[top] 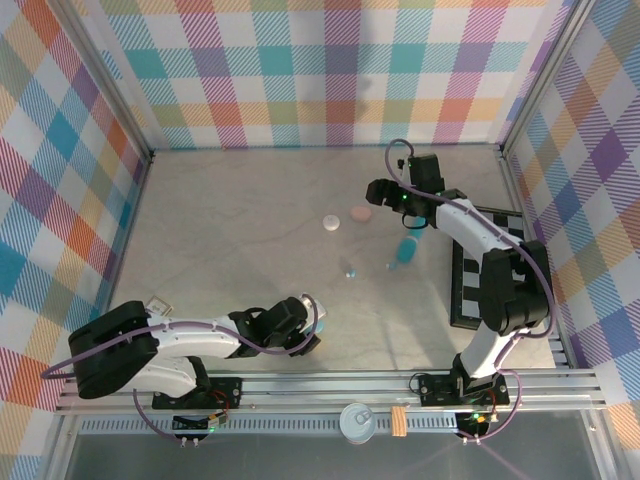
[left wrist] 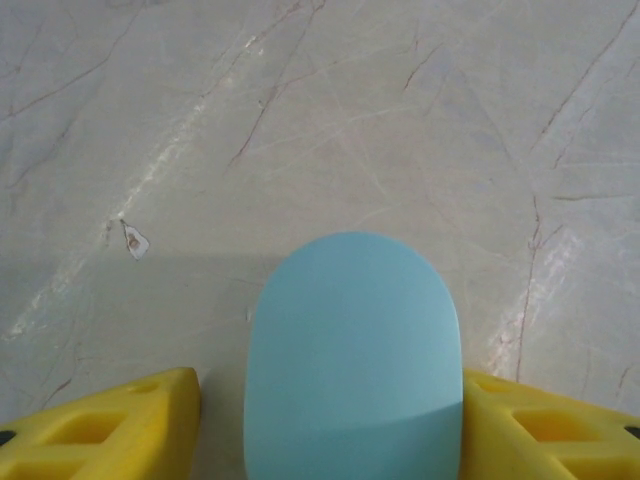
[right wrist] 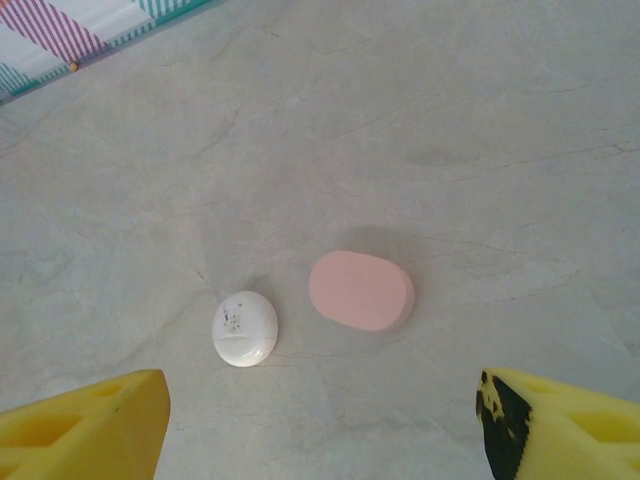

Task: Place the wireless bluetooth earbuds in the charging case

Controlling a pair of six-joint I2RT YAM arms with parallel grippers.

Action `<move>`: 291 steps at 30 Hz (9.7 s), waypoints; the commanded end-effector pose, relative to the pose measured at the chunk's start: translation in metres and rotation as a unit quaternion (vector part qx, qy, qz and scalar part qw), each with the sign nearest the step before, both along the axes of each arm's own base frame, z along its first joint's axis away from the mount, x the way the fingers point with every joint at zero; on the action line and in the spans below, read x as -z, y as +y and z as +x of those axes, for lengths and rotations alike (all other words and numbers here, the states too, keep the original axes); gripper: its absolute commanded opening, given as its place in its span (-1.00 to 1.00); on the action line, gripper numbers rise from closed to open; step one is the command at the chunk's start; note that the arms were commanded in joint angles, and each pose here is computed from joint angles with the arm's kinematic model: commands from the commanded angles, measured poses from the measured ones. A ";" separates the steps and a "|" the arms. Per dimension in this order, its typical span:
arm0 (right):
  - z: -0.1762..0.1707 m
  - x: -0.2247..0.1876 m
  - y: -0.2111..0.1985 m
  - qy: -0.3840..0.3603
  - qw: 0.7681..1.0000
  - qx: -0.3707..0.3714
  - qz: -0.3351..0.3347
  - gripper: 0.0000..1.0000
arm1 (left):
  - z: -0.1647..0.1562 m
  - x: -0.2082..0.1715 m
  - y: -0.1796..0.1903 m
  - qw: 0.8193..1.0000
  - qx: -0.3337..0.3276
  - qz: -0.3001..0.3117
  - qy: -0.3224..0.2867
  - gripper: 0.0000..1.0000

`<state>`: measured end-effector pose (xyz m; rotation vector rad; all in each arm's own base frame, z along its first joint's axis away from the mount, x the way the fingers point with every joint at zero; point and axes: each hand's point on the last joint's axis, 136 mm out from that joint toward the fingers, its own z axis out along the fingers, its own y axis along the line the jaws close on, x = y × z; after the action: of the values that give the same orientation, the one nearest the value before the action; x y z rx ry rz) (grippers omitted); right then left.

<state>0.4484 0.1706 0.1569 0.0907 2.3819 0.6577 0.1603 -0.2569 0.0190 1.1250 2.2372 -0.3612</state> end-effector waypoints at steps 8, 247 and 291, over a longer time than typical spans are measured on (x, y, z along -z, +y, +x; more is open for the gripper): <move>-0.019 -0.011 0.001 0.003 1.000 -0.012 0.025 0.59 | -0.007 0.008 -0.012 0.999 0.024 -0.023 0.016 -0.18; -0.139 -0.205 0.058 -0.238 0.928 -0.270 0.097 0.80 | 0.110 -0.267 -0.025 0.823 0.193 -0.493 -0.205 -0.30; -0.120 0.124 -0.034 0.210 0.948 0.167 0.168 -0.11 | 0.108 -0.271 -0.021 0.822 0.195 -0.487 -0.219 -0.30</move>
<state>0.3219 0.1395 0.0344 0.8462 2.5462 0.9579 0.2732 -0.2828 0.2786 0.8989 1.1615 -1.1597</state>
